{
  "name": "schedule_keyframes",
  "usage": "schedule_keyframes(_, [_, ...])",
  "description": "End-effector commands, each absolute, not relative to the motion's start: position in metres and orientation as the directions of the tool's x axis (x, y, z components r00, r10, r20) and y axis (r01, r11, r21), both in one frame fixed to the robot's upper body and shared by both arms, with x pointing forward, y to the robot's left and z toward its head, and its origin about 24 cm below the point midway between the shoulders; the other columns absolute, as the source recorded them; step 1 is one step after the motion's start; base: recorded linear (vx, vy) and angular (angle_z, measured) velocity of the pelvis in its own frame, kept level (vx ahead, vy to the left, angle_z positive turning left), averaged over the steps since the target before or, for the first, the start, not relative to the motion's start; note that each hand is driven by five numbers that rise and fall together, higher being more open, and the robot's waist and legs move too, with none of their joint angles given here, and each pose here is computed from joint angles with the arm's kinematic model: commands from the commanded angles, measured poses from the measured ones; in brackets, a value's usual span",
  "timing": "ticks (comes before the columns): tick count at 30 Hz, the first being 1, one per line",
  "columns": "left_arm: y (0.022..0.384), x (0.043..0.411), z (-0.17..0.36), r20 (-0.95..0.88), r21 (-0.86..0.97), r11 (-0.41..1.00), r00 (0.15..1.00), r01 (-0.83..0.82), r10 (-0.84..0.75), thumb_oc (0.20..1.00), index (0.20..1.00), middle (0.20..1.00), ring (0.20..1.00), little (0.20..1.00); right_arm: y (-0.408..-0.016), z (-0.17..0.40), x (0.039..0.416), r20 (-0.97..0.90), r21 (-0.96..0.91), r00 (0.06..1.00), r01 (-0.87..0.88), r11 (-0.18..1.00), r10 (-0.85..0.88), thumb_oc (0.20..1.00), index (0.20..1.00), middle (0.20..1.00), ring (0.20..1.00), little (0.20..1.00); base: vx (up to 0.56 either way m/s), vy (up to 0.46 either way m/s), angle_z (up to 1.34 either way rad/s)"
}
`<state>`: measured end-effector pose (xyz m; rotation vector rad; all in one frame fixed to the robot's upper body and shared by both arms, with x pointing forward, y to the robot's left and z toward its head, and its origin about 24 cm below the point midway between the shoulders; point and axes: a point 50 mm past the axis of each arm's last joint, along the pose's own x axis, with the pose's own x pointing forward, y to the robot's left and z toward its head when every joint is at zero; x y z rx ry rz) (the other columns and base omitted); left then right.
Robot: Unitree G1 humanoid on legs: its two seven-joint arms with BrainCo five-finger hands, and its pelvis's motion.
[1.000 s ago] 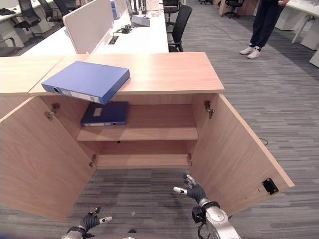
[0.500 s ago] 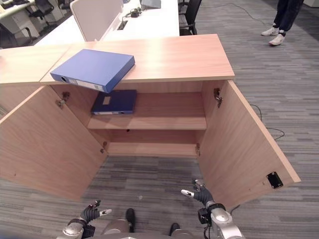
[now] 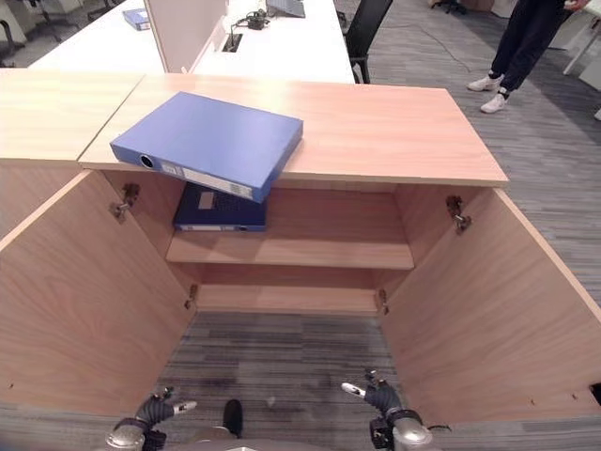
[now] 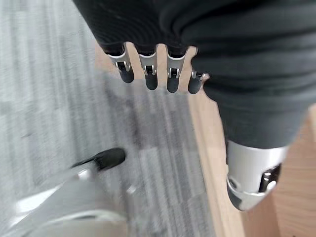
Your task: Put the empty folder in the office cabinet
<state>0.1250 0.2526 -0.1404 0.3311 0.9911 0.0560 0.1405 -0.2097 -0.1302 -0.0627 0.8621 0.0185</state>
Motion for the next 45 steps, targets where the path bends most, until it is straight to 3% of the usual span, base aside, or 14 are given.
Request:
schedule_keyframes(1, [0.261,0.136,-0.133,-0.780,0.331,0.936,0.592,0.116,0.203,1.000,1.000,1.000,1.000,1.000,-0.218,-0.113,0.172,-0.683,-0.105,0.730,-0.089,0.990,-0.007,1.000,1.000,1.000,1.000,1.000,0.09,0.200,-0.26])
schedule_keyframes(18, [0.258,0.132,-0.135,-0.780,0.317,0.944,0.591,0.094,0.204,1.000,1.000,1.000,1.000,1.000,-0.223,-0.117,0.158,-0.702,-0.099,0.711,-0.057,0.993,-0.030,1.000,1.000,1.000,1.000,1.000,0.12,0.053,0.03])
schedule_keyframes(30, [0.243,0.141,-0.130,-0.751,0.286,0.950,0.646,0.127,0.139,1.000,1.000,1.000,1.000,1.000,-0.223,-0.121,0.148,-0.728,-0.098,0.685,-0.101,0.990,-0.002,1.000,1.000,1.000,1.000,1.000,0.06,-0.081,0.00])
schedule_keyframes(34, [0.240,0.160,-0.117,-0.682,0.293,0.950,0.721,0.112,0.125,1.000,1.000,1.000,1.000,1.000,-0.225,-0.121,0.146,-0.729,-0.105,0.684,-0.106,0.989,-0.005,1.000,1.000,1.000,1.000,1.000,0.03,-0.079,0.08])
schedule_keyframes(36, [0.241,0.185,-0.092,-0.555,0.348,0.932,0.823,0.099,0.120,1.000,1.000,1.000,1.000,1.000,-0.228,-0.120,0.145,-0.726,-0.115,0.687,-0.096,0.989,-0.018,1.000,1.000,1.000,1.000,1.000,0.03,-0.079,0.14])
schedule_keyframes(41, [0.246,0.210,-0.056,-0.359,0.467,0.884,0.918,0.024,0.165,1.000,1.000,1.000,1.000,1.000,-0.228,-0.119,0.147,-0.710,-0.123,0.703,-0.080,0.989,-0.032,1.000,1.000,1.000,1.000,1.000,0.01,-0.061,0.12])
schedule_keyframes(43, [0.254,0.225,-0.017,-0.137,0.633,0.772,0.971,-0.066,0.196,1.000,1.000,1.000,1.000,1.000,-0.226,-0.117,0.148,-0.693,-0.131,0.720,-0.065,0.989,-0.044,1.000,1.000,1.000,1.000,1.000,-0.03,-0.069,0.18])
schedule_keyframes(45, [0.257,0.228,-0.006,-0.065,0.676,0.728,0.976,-0.111,0.210,1.000,1.000,1.000,1.000,1.000,-0.226,-0.117,0.149,-0.689,-0.139,0.723,-0.060,0.988,-0.053,1.000,1.000,1.000,1.000,1.000,0.01,-0.051,0.15])
